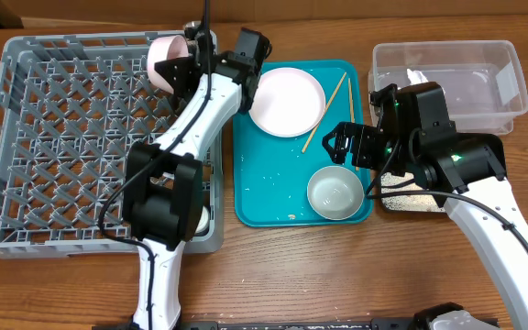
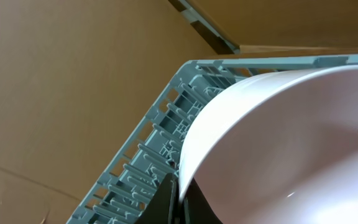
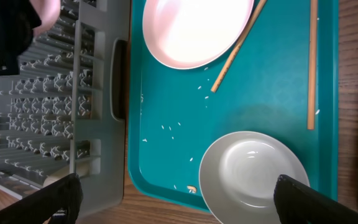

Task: Sort waste into correct bins and load items into the dishwasher
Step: 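Lower the small plate upright into the rack's back row, release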

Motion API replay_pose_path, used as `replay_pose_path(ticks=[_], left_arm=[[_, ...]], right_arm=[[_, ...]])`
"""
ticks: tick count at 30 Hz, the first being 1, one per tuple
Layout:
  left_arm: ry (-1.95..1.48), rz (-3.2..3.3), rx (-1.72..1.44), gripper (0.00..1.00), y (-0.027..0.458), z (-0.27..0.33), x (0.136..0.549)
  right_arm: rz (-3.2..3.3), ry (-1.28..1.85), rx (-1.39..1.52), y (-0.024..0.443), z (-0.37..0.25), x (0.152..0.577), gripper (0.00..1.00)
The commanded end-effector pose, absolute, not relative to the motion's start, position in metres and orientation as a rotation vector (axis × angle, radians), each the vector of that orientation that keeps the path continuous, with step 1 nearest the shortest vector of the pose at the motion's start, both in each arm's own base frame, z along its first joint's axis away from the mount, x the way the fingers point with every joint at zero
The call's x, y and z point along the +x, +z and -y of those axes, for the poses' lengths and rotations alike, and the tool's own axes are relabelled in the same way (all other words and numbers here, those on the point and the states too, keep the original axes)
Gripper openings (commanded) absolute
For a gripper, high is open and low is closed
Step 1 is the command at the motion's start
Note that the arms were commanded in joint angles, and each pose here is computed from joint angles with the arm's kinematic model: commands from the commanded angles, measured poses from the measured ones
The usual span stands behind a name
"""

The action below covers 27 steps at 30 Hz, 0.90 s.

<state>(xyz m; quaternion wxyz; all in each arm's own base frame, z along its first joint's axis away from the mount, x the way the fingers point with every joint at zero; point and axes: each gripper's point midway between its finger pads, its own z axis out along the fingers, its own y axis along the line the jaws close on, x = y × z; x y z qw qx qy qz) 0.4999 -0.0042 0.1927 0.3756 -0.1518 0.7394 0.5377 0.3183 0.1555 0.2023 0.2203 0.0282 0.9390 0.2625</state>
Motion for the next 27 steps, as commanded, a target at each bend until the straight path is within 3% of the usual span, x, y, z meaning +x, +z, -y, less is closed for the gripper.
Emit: replay_pose_path(ticks=[1,20,22,23,24,27], left_arm=[[1.445,-1.828,-0.404,0.04,0.199,-0.003,0.499],[1.259,-1.956,-0.445,0.05,0.173,-0.002,0.514],[1.241,-1.972,-0.440,0.12,0.170,0.000,0.515],[1.235,-1.978,-0.437,0.27,0.169,0.001,0.515],[1.232,-1.980,-0.436,0.35,0.169,0.001,0.515],[1.237,-1.987,-0.411,0.40,0.169,0.006,0.515]], right_arm=[[-2.563,0.720,0.066,0.213,-0.156,0.321,1.00],[-2.564,0.720,0.067,0.213,-0.156,0.321,1.00],[-2.563,0.720,0.066,0.213,-0.156,0.321,1.00],[-2.563,0.720,0.066,0.213,-0.156,0.321,1.00],[-2.563,0.720,0.066,0.213,-0.156,0.321,1.00],[-2.563,0.721,0.066,0.213,-0.156,0.321,1.00]])
